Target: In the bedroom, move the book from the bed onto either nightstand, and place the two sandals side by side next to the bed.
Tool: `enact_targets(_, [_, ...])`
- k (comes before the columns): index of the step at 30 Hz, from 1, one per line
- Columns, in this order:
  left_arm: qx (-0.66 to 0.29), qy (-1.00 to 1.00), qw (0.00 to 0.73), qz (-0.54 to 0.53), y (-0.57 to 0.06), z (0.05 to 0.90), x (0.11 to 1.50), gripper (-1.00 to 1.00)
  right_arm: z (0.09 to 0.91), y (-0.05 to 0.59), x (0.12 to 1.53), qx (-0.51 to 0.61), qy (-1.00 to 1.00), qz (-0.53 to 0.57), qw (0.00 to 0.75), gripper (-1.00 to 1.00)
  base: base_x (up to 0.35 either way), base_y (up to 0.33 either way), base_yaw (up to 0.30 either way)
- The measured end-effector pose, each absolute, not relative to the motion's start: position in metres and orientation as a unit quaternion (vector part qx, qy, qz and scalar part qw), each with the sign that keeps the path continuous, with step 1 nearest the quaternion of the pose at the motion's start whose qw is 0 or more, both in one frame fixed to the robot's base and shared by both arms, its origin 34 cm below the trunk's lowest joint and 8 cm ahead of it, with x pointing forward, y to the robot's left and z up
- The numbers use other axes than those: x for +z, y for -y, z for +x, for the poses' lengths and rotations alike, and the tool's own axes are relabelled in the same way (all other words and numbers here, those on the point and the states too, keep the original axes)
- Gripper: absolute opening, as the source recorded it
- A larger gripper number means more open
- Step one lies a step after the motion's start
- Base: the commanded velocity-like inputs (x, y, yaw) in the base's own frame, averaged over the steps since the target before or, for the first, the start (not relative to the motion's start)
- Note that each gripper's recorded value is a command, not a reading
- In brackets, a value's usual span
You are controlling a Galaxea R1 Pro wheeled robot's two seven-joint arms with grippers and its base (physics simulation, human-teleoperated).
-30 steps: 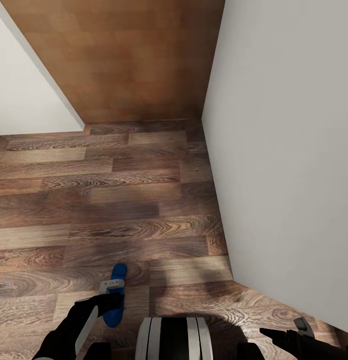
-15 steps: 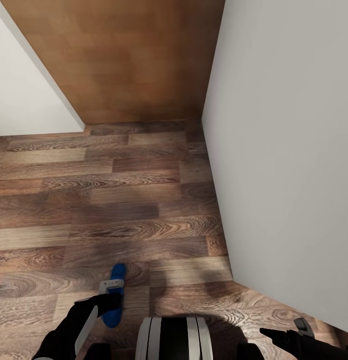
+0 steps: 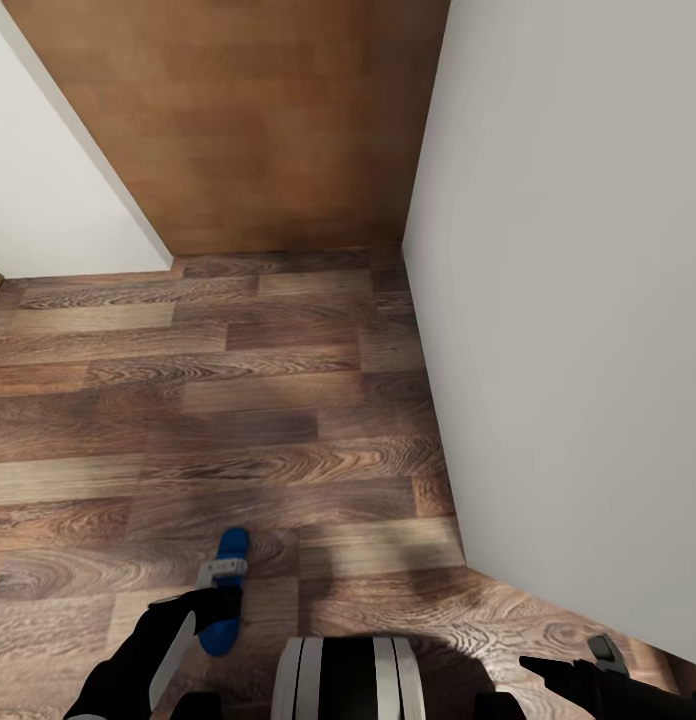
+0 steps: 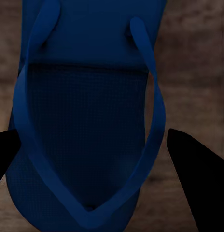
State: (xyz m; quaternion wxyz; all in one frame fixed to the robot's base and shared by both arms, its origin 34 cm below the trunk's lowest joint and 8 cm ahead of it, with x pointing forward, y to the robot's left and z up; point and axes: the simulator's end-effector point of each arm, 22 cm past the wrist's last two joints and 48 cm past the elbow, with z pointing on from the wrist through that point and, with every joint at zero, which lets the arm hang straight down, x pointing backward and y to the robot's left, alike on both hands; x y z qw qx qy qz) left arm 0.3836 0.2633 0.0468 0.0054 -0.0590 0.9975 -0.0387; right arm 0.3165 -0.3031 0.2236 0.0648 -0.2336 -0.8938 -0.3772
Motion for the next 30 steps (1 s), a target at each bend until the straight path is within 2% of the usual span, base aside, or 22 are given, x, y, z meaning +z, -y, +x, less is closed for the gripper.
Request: enact_targets(30, [-0.04, -0.997, 0.024, -0.058, -0.263, 0.4, 0.059, -1.0, 0.326, 0.303, 0.233, -0.381, 0.895, -0.227, 0.048, 1.0, 0.0, 0.0, 0.0])
